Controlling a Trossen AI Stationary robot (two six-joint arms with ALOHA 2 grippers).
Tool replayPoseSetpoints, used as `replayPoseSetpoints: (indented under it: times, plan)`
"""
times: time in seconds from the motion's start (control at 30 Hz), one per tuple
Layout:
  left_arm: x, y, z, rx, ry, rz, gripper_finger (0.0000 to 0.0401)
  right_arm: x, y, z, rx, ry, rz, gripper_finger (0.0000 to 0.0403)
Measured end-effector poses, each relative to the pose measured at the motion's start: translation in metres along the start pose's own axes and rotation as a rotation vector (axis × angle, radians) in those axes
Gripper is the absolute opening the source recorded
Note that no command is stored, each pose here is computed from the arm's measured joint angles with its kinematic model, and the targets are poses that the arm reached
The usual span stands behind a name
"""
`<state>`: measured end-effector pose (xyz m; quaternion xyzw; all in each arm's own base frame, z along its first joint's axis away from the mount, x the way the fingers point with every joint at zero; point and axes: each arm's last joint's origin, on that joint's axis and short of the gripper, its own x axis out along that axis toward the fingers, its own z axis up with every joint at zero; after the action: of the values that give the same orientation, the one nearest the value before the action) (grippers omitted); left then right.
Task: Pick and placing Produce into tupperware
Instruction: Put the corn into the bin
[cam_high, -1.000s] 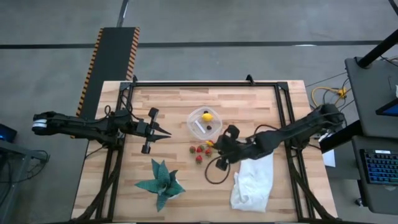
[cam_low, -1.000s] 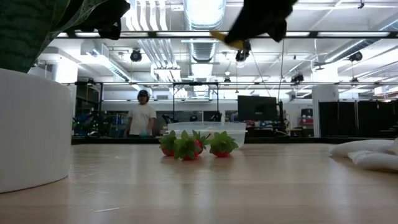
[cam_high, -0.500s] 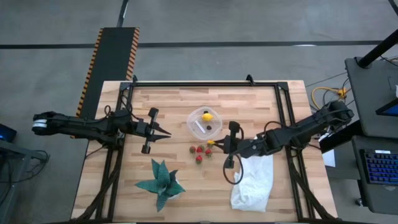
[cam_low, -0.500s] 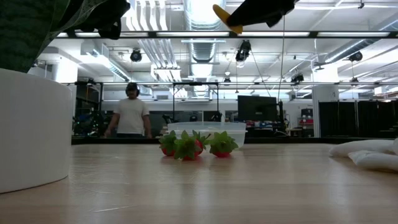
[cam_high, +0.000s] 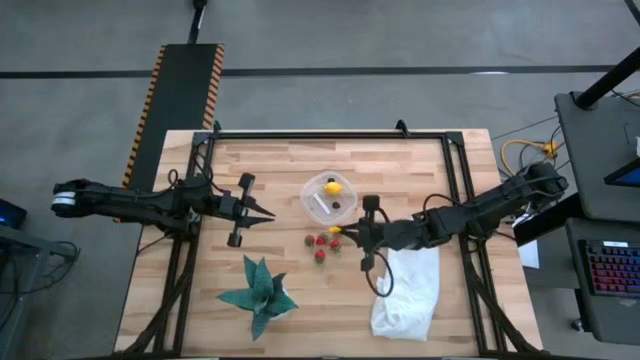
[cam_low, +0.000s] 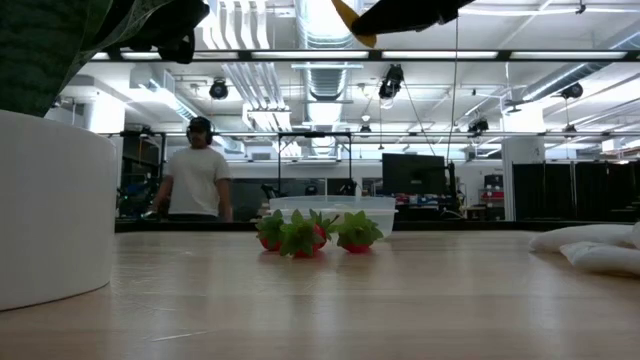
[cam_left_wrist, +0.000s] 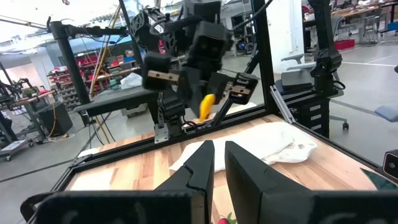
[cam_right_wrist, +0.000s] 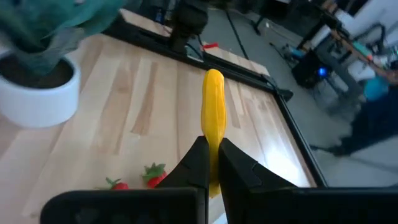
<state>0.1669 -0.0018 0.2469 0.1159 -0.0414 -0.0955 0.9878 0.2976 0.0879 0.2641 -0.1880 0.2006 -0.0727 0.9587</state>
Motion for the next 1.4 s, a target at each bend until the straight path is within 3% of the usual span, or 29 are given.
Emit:
replayPoseSetpoints:
  times: [0.27, 0.43, 0.83, 1.1, 1.4]
  plan:
    - [0.000, 0.000, 0.000, 0.000, 0.000, 0.000, 0.0025, 0.018, -0.038, -0.011, 0.239, 0.043, -0.069, 0.0011]
    - [0.000, 0.000, 0.000, 0.023, -0.001, 0.001, 0.0025, 0.031, -0.069, -0.021, 0.374, 0.056, -0.019, 0.0011]
    - [0.000, 0.001, 0.001, 0.028, -0.007, 0.005, 0.0025, 0.071, -0.123, -0.073, 0.550, 0.265, -0.018, 0.0011]
    - [0.000, 0.001, 0.001, 0.028, -0.007, 0.005, 0.0025, 0.106, -0.120, -0.092, 0.542, 0.459, 0.018, 0.0011]
    - [0.000, 0.000, 0.000, 0.024, -0.004, 0.004, 0.0025, 0.115, -0.116, -0.098, 0.501, 0.647, 0.049, 0.0011]
